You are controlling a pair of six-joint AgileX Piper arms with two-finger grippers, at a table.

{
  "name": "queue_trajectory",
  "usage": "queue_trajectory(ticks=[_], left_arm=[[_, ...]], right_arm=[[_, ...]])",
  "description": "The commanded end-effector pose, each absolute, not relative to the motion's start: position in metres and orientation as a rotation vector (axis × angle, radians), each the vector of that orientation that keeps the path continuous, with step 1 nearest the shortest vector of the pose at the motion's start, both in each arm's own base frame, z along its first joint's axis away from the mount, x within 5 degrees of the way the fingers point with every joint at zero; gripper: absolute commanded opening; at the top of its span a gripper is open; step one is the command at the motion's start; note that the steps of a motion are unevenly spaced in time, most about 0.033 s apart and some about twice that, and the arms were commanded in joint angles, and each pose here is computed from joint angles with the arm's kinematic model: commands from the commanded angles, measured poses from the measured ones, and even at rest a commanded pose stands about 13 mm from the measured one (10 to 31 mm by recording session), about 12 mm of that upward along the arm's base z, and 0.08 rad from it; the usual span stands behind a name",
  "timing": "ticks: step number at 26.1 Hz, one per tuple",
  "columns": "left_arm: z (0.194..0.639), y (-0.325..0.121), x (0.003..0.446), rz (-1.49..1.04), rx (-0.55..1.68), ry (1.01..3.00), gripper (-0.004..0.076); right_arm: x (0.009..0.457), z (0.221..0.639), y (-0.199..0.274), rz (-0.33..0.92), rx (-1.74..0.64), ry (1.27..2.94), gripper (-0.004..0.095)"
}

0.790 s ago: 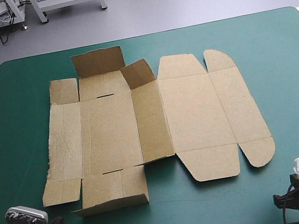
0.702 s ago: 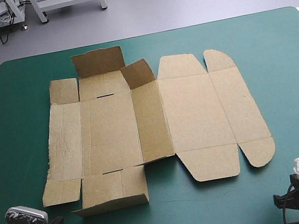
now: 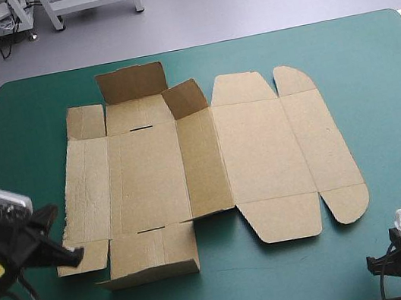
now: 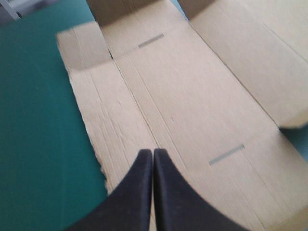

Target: Fold the box

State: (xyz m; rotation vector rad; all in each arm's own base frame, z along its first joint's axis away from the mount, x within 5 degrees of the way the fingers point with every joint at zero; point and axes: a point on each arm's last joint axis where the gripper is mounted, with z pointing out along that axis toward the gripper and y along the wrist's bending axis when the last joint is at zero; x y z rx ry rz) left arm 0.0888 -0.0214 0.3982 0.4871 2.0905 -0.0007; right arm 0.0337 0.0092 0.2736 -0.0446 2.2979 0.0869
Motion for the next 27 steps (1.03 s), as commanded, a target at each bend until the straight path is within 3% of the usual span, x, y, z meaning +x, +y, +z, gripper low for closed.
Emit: queue_trajectory(ticks=[1, 8, 13, 24, 27], left_arm=[[0.442, -0.032, 0.131, 0.029, 0.467, 1.934, -0.0009], [0.451, -0.028, 0.218, 0.242, 0.285, 2.039, -0.0008], [0.440, 0.021, 0.248, 0.246, 0.044, 2.153, 0.0014], [0.373, 0.129, 0.257, -0.505, -0.300, 2.429, 0.0014], [0.356, 0.144, 0.262, -0.585, -0.368, 2.458, 0.0014]], right_arm=[[0.038, 0.286, 0.009, 0.089, -0.038, 2.219, -0.0020], [0.038, 0.286, 0.009, 0.086, -0.038, 2.218, -0.0020], [0.038, 0.286, 0.009, 0.084, -0.040, 2.213, -0.0020], [0.039, 0.287, 0.009, 0.082, -0.042, 2.205, -0.0020], [0.039, 0.287, 0.009, 0.079, -0.042, 2.206, -0.0020]])
